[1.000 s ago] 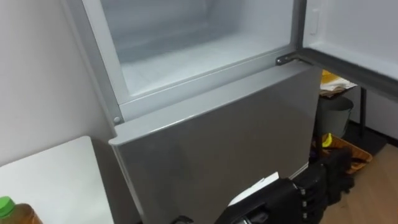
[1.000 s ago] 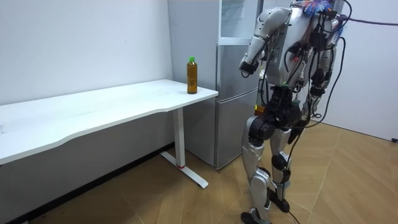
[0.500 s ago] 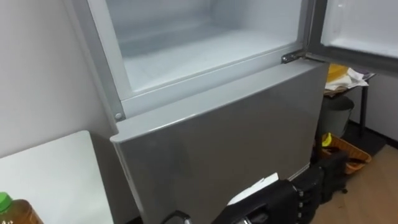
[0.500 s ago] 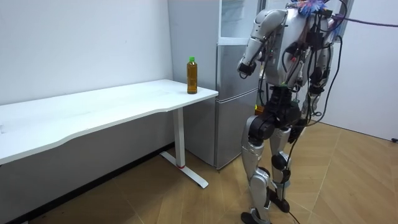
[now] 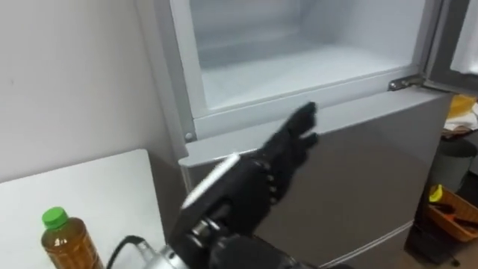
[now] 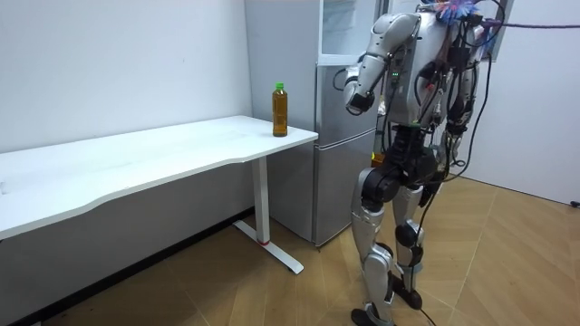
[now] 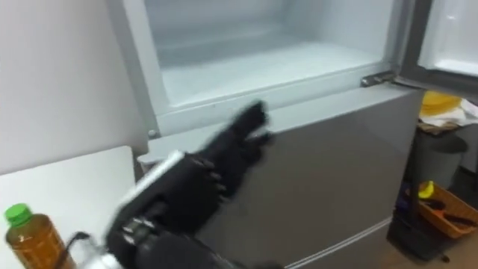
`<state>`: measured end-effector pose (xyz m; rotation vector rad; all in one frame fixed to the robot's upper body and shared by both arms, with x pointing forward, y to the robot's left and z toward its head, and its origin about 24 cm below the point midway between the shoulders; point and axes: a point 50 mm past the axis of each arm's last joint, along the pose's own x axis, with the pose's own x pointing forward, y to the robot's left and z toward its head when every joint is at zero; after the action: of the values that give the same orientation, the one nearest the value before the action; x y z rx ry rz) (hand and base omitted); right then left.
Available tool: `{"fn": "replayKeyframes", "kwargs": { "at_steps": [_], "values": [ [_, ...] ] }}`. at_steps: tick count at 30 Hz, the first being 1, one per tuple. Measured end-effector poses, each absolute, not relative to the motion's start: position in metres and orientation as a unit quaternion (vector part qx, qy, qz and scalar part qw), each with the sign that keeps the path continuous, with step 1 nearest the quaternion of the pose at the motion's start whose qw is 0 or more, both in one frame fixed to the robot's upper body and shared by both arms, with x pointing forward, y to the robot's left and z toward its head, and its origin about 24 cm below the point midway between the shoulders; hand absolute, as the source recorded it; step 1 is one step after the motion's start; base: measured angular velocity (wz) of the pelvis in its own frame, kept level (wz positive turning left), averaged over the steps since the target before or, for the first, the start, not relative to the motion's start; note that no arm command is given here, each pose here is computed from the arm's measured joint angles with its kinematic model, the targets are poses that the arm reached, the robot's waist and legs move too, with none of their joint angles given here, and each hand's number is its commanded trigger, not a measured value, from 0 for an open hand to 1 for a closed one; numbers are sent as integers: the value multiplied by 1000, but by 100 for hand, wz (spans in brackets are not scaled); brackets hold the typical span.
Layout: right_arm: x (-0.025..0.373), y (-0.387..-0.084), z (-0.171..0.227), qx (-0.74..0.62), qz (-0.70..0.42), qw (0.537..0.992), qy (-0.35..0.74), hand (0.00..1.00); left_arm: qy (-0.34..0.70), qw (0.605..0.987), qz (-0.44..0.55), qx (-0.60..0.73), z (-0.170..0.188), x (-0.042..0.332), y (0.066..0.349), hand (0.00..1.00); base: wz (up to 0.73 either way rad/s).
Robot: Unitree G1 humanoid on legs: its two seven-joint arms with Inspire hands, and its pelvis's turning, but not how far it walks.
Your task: Put the bottle in the upper fridge
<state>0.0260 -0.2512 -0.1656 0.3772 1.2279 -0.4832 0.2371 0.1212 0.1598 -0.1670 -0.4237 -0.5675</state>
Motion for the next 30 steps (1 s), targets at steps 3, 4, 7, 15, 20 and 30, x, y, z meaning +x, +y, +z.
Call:
{"fn": "replayKeyframes", "kwargs": {
  "at_steps": [3, 4, 7, 15, 20, 30],
  "values": [
    [18, -252, -166, 174, -229, 770, 569, 0, -262, 939, -212, -71, 179, 233, 146, 0, 5],
    [14, -252, -166, 175, -233, 769, 569, 0, -291, 936, -186, -67, 186, 229, 156, 0, 0],
    [4, -251, -166, 174, -242, 766, 570, 0, -349, 928, -116, -58, 198, 218, 178, 0, 5],
    [-3, -251, -165, 173, -249, 767, 566, 0, -370, 925, 68, -51, 200, 207, 219, 0, 10],
    [-8, -251, -165, 179, -258, 763, 564, 0, -394, 903, 169, -26, 205, 196, 241, 0, 6],
    [-16, -251, -164, 196, -277, 758, 557, 0, -261, 919, 295, -7, 145, 171, 279, 0, 11]
  ]
}}
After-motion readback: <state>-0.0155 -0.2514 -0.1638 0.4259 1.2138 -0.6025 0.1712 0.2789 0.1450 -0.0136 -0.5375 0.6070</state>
